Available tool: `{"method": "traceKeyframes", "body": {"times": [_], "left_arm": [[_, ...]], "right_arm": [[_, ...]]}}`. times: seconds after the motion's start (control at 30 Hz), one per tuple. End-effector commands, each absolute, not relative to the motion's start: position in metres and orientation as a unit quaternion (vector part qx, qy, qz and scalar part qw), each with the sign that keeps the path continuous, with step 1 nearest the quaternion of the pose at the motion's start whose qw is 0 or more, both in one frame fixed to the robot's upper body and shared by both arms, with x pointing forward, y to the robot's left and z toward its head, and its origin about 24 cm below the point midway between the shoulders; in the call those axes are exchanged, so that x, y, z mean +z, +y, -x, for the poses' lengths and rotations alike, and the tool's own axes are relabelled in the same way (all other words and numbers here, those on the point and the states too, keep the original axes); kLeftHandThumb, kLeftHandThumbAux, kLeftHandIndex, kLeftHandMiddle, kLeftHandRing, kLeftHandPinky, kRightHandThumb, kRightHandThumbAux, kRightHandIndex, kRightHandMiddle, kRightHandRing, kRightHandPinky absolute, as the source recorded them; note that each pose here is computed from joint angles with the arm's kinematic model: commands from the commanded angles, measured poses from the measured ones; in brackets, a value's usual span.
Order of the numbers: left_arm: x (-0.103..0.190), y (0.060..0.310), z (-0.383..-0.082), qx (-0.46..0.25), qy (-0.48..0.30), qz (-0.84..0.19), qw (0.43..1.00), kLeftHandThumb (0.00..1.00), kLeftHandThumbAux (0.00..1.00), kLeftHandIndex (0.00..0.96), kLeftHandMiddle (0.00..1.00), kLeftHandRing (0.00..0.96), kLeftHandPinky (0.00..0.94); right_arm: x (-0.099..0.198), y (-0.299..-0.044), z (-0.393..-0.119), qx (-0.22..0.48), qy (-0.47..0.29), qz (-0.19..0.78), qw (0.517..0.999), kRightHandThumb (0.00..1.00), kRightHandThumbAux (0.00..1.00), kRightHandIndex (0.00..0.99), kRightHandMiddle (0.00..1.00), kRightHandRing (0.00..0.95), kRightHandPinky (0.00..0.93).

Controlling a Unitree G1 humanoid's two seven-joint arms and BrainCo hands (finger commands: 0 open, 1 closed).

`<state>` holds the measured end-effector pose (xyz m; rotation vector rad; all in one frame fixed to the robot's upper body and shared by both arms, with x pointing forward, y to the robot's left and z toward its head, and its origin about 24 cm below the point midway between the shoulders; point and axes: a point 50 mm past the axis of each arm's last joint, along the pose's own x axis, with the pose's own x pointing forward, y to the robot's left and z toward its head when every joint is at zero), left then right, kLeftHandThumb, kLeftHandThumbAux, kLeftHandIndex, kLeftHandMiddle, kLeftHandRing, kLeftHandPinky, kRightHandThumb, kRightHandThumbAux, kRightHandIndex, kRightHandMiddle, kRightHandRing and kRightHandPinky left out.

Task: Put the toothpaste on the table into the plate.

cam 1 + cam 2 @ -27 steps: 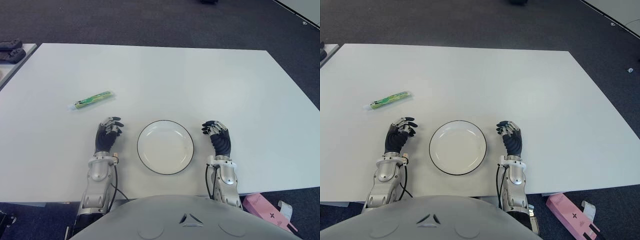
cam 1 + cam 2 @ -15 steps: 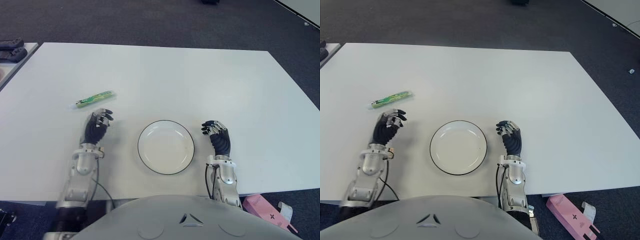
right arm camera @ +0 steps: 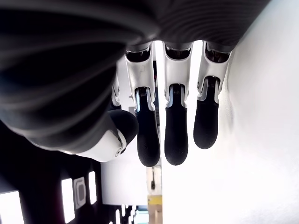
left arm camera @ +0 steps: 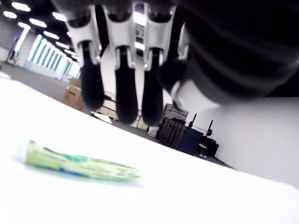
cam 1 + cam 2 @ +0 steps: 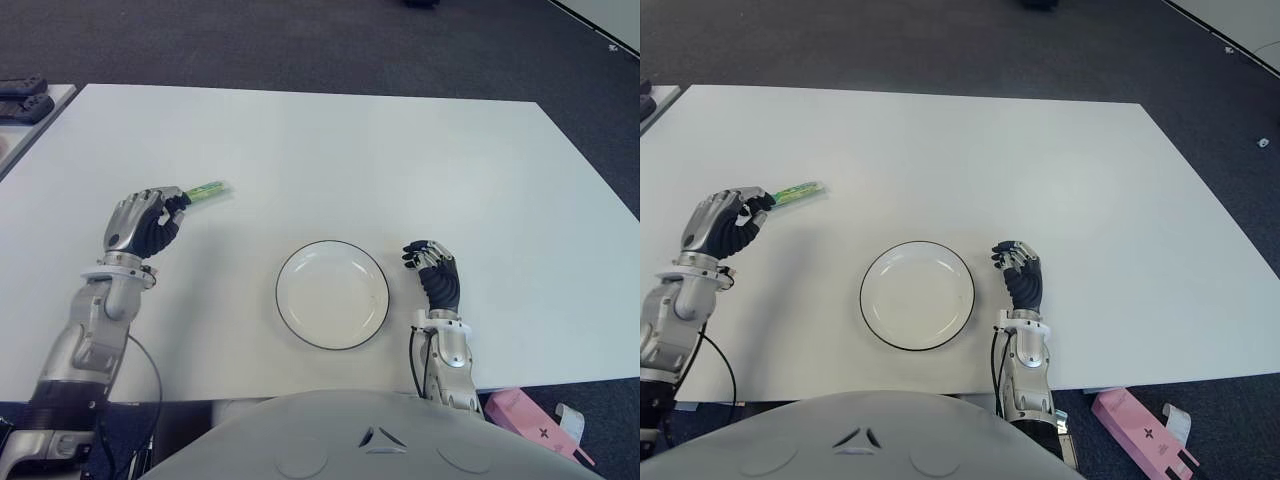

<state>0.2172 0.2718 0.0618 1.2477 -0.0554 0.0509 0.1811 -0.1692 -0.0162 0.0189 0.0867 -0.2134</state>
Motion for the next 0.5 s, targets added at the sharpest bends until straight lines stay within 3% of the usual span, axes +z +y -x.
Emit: {"method": "traceKeyframes", "body": {"times": [0.03,0.17,0.23,0.3,0.5], "left_arm": [[0.064,0.280,-0.223,0.007,-0.005,-0.643,0.765,0.570,0.437,0.289,0.353,0.348,0.337],[0.071,0.285,-0.227,0.006,0.003,-0.688,0.726,0.535,0.359,0.203,0.308,0.298,0.284],[0.078,0.288,-0.230,0.007,0.007,-0.716,0.698,0.518,0.299,0.097,0.240,0.213,0.191],[0.083,0.289,-0.232,0.007,0.009,-0.728,0.686,0.516,0.271,0.049,0.206,0.176,0.156],[0.098,0.291,-0.240,-0.008,0.015,-0.759,0.651,0.523,0.224,0.005,0.093,0.077,0.103]], "right_arm": [[-0.020,-0.167,-0.182,-0.109,0.053,-0.017,0.992,0.709,0.727,0.428,0.492,0.489,0.483],[-0.020,-0.166,-0.182,-0.109,0.050,-0.018,0.993,0.709,0.727,0.428,0.492,0.488,0.479],[-0.019,-0.166,-0.182,-0.108,0.048,-0.020,0.993,0.709,0.727,0.428,0.491,0.488,0.481],[-0.019,-0.165,-0.182,-0.108,0.049,-0.021,0.993,0.709,0.727,0.428,0.491,0.488,0.479],[-0.019,-0.165,-0.182,-0.109,0.051,-0.025,0.992,0.709,0.727,0.428,0.488,0.485,0.477]]}}
